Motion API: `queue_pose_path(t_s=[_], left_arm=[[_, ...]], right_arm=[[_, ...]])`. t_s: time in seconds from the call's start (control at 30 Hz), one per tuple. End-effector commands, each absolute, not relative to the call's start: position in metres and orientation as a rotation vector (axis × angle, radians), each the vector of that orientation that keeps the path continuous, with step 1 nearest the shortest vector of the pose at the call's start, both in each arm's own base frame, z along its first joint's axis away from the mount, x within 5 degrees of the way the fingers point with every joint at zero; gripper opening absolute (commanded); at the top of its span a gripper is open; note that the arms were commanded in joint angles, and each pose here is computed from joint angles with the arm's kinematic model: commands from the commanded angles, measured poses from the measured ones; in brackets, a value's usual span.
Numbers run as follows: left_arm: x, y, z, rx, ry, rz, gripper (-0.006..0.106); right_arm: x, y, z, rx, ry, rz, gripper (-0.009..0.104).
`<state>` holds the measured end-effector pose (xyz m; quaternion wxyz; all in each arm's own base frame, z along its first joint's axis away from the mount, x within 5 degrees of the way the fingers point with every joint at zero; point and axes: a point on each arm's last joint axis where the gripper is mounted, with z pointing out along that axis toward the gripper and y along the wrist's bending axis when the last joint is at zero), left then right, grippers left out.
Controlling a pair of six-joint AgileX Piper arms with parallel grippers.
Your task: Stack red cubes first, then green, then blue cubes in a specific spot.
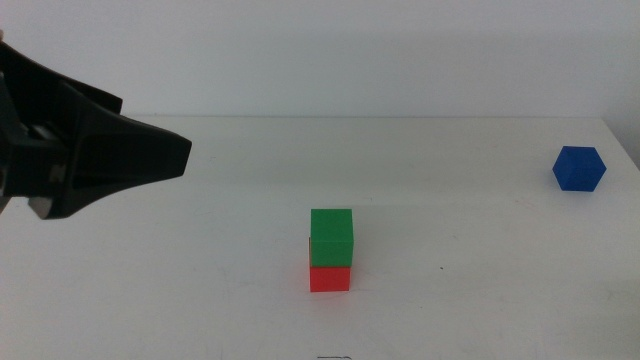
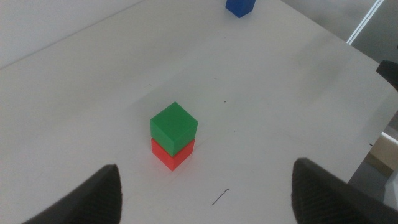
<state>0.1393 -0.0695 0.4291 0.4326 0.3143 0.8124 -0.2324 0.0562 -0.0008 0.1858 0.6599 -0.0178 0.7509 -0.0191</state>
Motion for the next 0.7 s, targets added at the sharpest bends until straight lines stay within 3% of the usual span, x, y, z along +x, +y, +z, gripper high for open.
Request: queue_pose_path(t_s=[0.0,0.13,0.3,0.43,0.67], left_arm=[[0.137,-0.072,0.443,0.743,1.940,-0.614,0.094],[0.137,-0.072,0.443,0.743,1.940,-0.614,0.094],[0.137,-0.072,0.443,0.743,1.940,-0.614,0.094],[0.137,-0.072,0.443,0.743,1.940,-0.614,0.094],[0.137,-0.072,0.443,0.743,1.940,-0.614,0.094]], right_arm=[[0.054,-0.001,0.201,-0.046,1.573,-0.054,0.090],[0.054,0.000,0.212,-0.091,1.464,-0.094,0.090],[0.056,0.000,0.242,0.050,1.455,0.063,0.090],[0.074,0.000,0.284,0.071,1.617,0.061,0.090],[0.128,-0.002,0.355,0.112,2.032,0.037,0.090]])
